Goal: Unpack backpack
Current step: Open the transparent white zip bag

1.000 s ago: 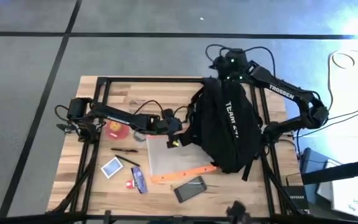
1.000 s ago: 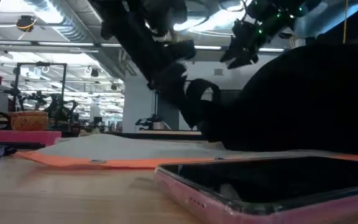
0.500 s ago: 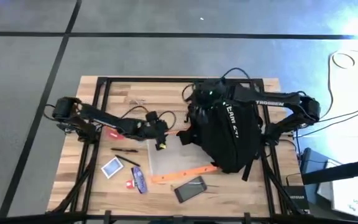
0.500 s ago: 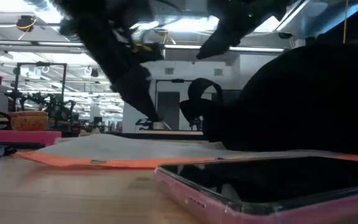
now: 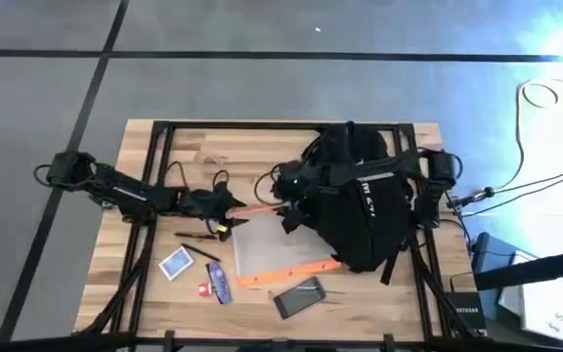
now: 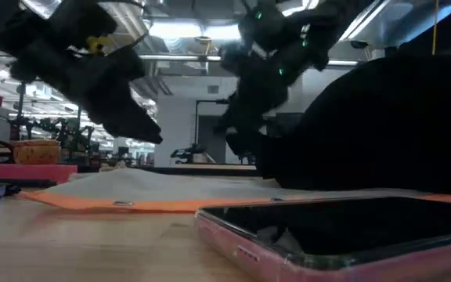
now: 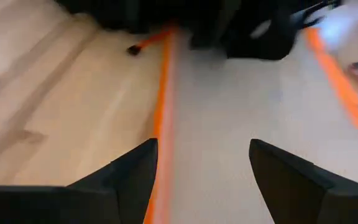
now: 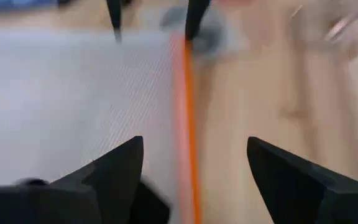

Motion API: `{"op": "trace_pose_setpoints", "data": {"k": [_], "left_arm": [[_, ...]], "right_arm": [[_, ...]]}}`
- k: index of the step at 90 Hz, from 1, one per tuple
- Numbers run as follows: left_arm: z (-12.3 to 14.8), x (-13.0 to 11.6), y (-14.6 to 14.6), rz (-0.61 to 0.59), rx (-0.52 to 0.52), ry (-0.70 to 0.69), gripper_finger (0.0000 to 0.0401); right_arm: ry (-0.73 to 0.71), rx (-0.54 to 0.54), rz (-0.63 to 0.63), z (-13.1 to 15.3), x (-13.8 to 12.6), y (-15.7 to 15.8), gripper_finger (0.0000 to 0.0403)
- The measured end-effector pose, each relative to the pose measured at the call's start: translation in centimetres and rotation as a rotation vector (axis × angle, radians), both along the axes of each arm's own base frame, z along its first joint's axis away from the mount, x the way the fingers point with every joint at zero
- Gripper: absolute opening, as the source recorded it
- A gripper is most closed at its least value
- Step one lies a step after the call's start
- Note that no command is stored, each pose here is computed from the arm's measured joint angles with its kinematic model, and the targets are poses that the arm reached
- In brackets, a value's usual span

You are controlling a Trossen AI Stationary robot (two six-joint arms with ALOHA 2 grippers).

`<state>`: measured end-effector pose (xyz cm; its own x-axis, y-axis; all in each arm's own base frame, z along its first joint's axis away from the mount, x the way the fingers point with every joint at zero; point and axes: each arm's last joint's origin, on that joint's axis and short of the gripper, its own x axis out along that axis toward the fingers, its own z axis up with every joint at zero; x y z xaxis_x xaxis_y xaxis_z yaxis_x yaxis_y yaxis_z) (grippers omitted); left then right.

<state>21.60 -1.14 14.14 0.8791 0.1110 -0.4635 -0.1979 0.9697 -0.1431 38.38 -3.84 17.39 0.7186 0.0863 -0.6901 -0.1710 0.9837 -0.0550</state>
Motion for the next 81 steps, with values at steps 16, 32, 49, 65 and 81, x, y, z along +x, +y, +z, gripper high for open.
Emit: {"op": "trace_pose_setpoints", "data": {"k": [16,32,49,65,81], "left_arm": [[-0.8,-1.2,-0.1,0.035,-0.036,-0.103,0.0240],[-0.9,-1.4,-0.1,0.058,-0.047,-0.099,0.0240],[-1.0,-1.4,-0.1,0.061,-0.049,-0.097,0.0240],[-1.1,-1.4,-0.1,0.059,-0.033,-0.083,0.0240],[-1.1,-1.4,-0.1,0.060,-0.032,-0.080,0.0240]], "right_arm": [[0.071,0.007,0.029,-2.9,0.6,1.2,0.0253],[0.126,-0.012,-0.059,-4.8,0.8,1.0,0.0243],[0.084,0.040,-0.108,-4.8,1.2,1.0,0.0234],[-0.021,0.042,-0.086,-1.9,2.3,1.3,0.0223],[-0.033,0.134,-0.022,0.9,3.7,1.3,0.0208]]}}
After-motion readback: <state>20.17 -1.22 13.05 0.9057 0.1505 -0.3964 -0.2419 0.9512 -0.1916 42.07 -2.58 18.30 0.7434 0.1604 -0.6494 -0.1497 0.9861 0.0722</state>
